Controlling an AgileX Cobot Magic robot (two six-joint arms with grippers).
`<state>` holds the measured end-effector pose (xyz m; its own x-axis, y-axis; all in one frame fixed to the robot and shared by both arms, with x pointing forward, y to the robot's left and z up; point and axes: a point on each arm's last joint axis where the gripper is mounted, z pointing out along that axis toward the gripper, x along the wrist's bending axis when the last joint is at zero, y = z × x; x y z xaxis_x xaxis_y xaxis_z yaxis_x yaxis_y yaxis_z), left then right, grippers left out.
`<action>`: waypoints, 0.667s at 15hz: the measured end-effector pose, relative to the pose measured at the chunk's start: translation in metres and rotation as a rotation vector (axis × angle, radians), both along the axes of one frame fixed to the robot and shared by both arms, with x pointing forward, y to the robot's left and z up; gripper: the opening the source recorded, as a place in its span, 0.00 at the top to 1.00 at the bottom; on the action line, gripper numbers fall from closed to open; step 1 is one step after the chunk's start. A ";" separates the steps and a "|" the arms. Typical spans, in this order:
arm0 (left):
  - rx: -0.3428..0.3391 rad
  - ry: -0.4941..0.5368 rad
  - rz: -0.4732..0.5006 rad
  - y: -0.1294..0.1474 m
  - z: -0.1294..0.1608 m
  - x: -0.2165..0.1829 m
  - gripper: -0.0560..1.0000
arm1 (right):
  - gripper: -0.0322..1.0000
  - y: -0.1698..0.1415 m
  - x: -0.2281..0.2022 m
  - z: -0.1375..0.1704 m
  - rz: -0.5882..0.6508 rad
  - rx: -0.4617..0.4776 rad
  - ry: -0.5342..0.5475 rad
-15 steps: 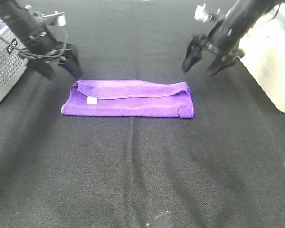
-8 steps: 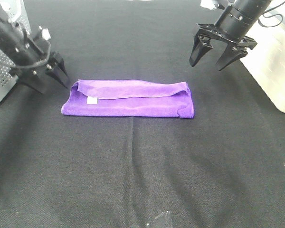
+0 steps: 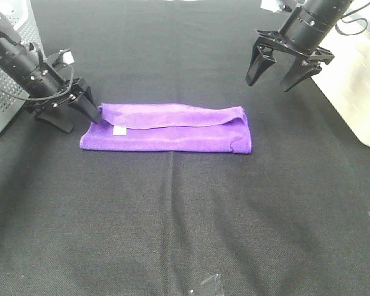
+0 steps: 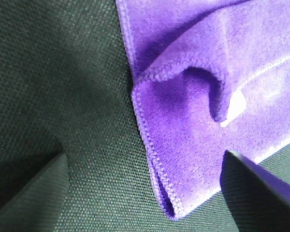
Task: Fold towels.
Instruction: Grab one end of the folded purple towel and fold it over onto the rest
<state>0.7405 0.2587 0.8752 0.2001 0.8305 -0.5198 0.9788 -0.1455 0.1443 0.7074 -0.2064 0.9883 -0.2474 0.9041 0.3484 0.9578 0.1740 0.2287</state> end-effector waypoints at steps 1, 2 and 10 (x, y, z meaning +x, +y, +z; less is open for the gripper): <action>-0.017 0.000 0.005 -0.001 -0.001 0.001 0.19 | 0.21 0.000 0.000 0.000 0.000 0.000 0.000; -0.043 0.001 0.013 -0.004 -0.003 0.003 0.19 | 0.21 0.000 0.000 0.000 0.000 0.000 0.000; -0.137 0.017 -0.044 -0.082 -0.017 0.006 0.28 | 0.21 0.000 0.000 0.000 0.001 0.000 0.003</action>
<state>0.7469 0.1772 0.8583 0.2245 0.7421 -0.6316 0.9745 -0.1681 0.1489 0.7071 -0.2064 0.9882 -0.2475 0.9039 0.3489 0.9582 0.1752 0.2261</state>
